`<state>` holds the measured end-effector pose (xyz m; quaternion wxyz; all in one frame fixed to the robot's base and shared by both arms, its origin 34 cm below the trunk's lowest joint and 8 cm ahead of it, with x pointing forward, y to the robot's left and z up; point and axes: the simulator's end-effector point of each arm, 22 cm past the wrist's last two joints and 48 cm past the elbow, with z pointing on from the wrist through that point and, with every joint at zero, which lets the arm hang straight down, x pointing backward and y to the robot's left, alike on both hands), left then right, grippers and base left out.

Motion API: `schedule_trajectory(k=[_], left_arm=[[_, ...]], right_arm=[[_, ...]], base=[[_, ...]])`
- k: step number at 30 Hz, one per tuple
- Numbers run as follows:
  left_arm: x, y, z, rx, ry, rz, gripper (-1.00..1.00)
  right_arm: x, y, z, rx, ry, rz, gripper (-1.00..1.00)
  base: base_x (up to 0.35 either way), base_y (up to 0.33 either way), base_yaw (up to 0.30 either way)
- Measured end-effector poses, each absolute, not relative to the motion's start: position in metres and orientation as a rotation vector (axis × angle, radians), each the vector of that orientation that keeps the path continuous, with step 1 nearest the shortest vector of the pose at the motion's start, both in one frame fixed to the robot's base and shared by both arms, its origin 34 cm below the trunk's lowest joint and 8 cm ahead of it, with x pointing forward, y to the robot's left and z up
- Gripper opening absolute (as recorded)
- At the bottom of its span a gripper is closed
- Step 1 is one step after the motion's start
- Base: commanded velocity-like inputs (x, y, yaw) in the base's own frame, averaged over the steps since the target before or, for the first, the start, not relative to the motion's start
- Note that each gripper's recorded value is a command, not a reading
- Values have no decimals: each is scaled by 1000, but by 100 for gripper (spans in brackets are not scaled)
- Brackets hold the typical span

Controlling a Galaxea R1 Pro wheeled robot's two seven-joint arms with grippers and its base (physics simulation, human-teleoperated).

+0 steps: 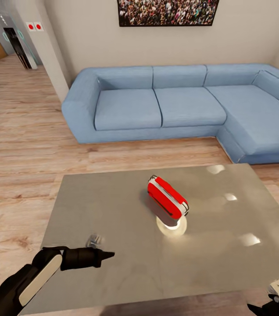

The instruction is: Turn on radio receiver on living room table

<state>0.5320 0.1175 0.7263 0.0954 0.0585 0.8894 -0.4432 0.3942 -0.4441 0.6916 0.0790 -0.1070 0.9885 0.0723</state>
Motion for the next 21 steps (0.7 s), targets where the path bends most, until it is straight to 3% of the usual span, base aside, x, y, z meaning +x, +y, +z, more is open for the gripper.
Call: schedule_trajectory(k=[13, 17, 21], left_arm=[[457, 115, 696, 153, 2685, -1311, -100], [365, 129, 637, 224, 2857, -1242, -100], [343, 153, 613, 213, 2894, -1155, -100]], right_arm=[[324, -446, 645, -344, 3032, 110, 100], [241, -445, 612, -369, 3149, 61, 100], [188, -426, 596, -440, 3191, 71, 100]], base=[[0, 0, -63], [0, 0, -63], [0, 0, -63]])
